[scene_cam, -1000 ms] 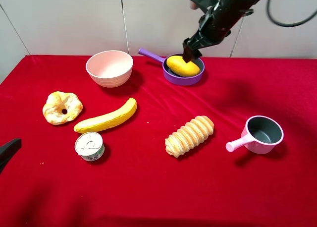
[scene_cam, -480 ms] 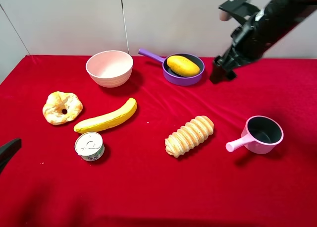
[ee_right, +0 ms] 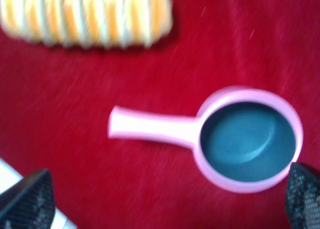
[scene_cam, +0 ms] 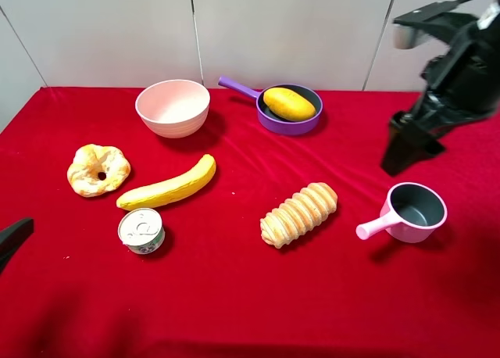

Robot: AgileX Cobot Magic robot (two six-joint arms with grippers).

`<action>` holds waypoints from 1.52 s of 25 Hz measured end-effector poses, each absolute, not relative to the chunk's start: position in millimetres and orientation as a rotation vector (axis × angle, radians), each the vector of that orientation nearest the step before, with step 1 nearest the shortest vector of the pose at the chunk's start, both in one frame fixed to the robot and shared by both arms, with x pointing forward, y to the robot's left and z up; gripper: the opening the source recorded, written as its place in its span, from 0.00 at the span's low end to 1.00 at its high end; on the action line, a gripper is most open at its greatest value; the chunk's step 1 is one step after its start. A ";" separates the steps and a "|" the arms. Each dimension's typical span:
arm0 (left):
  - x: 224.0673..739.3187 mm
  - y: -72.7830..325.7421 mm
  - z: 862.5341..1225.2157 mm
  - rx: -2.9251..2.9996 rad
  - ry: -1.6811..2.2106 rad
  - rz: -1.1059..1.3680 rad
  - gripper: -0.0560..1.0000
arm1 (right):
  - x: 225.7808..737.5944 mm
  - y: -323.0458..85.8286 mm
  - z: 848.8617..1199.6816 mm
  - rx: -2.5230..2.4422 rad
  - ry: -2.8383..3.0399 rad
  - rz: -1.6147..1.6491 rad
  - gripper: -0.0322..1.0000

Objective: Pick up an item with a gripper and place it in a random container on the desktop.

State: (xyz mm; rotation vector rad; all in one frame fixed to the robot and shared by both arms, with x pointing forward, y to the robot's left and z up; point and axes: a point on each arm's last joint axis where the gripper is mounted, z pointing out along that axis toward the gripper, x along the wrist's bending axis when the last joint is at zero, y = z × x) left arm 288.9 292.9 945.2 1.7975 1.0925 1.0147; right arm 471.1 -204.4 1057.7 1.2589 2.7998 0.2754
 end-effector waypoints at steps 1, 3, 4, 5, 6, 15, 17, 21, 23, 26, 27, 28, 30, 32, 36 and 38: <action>288.9 292.9 945.2 1.797 1.092 1.015 0.91 | 464.8 -206.1 1061.6 1.271 2.799 0.283 0.70; 288.9 292.9 945.2 1.797 1.092 1.015 0.91 | 452.1 -209.8 1068.0 1.272 2.788 0.315 0.70; 288.9 292.9 945.2 1.797 1.092 1.015 0.91 | 444.9 -212.1 1068.2 1.278 2.789 0.320 0.70; 288.9 292.9 945.2 1.797 1.092 1.015 0.91 | 436.2 -214.9 1068.4 1.278 2.788 0.329 0.70; 288.9 292.9 945.2 1.797 1.092 1.015 0.91 | 426.9 -218.2 1067.9 1.278 2.786 0.334 0.70; 288.9 292.9 945.2 1.797 1.092 1.015 0.91 | 342.9 -245.9 1051.7 1.254 2.708 0.494 0.70; 288.9 292.9 945.2 1.797 1.092 1.015 0.91 | 326.6 -250.0 1046.1 1.260 2.668 0.573 0.70; 288.9 292.9 945.2 1.797 1.092 1.015 0.91 | 306.0 -256.2 1036.2 1.266 2.549 0.722 0.70; 288.9 292.9 945.2 1.797 1.092 1.015 0.91 | 298.7 -259.1 1040.2 1.249 2.470 0.804 0.70; 288.9 292.9 945.2 1.797 1.092 1.015 0.91 | 288.0 -262.8 1046.0 1.220 2.388 0.894 0.70; 288.9 292.9 945.2 1.797 1.092 1.015 0.91 | 282.6 -264.7 1047.8 1.200 2.359 0.925 0.70; 288.9 292.9 945.2 1.797 1.092 1.015 0.91 | 278.0 -266.4 1049.3 1.188 2.332 0.953 0.70; 288.9 292.9 945.2 1.797 1.092 1.015 0.91 | 268.8 -269.7 1052.1 1.166 2.275 1.009 0.70; 288.9 292.9 945.2 1.797 1.092 1.015 0.91 | 259.3 -273.3 1053.9 1.146 2.215 1.066 0.70; 288.9 292.9 945.2 1.797 1.092 1.015 0.91 | 238.2 -282.3 1055.6 1.095 2.079 1.170 0.70; 288.9 292.9 945.2 1.797 1.092 1.015 0.91 | 229.4 -286.6 1055.8 1.074 2.012 1.212 0.70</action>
